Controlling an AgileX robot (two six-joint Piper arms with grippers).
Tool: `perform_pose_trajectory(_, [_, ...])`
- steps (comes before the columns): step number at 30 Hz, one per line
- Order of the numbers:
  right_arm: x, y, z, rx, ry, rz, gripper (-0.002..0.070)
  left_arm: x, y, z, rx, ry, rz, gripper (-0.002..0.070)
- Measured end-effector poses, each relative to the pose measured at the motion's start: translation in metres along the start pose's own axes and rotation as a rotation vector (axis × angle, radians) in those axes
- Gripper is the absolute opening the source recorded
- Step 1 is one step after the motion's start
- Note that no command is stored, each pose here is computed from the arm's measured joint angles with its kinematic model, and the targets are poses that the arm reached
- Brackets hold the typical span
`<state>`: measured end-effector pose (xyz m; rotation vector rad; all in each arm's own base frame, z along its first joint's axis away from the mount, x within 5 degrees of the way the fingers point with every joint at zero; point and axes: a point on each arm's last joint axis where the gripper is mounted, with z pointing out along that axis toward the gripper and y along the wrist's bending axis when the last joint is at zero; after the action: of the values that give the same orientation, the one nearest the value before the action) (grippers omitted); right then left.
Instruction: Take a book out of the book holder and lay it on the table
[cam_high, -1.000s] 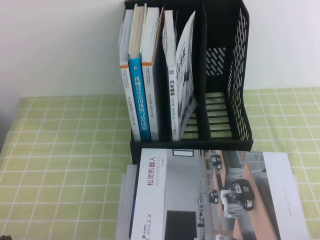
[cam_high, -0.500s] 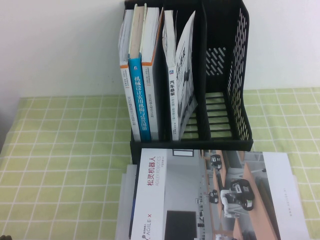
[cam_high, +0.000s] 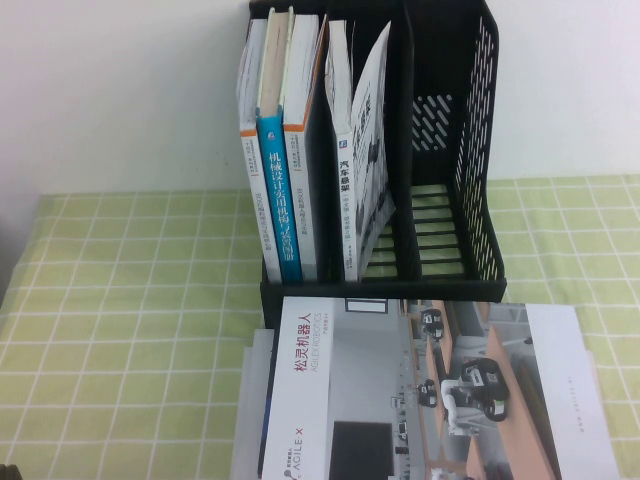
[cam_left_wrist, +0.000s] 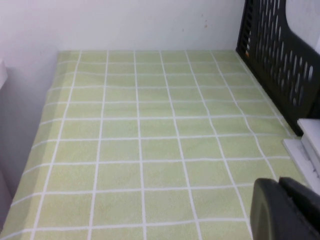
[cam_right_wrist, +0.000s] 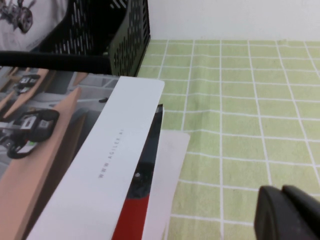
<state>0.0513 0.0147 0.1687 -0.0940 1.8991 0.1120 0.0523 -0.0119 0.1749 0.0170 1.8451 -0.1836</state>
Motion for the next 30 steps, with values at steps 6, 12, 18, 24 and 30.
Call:
perform_pose_trajectory(6, [-0.001,-0.001,0.0,0.006,-0.008,-0.062,-0.0002,-0.008,0.001,0.0,-0.003,-0.093,-0.058,-0.0003])
perform_pose_trajectory(12, [-0.017,-0.006,-0.002,0.067,-0.183,0.024,-0.0002,-0.029,0.007,-0.005,-0.039,-0.34,-0.214,-0.0003])
perform_pose_trajectory(18, [-0.03,-0.014,-0.006,0.134,-0.348,0.155,-0.0002,-0.044,0.017,-0.013,-0.091,-0.542,-0.407,-0.0003])
perform_pose_trajectory(24, [-0.032,-0.015,-0.007,0.136,-0.374,0.21,-0.0002,-0.044,0.02,-0.014,-0.072,-0.565,-0.581,-0.0003])
perform_pose_trajectory(30, [-0.039,-0.025,-0.013,0.218,-0.493,0.294,-0.0002,-0.046,0.024,-0.016,-0.086,-0.62,-0.646,-0.0003])
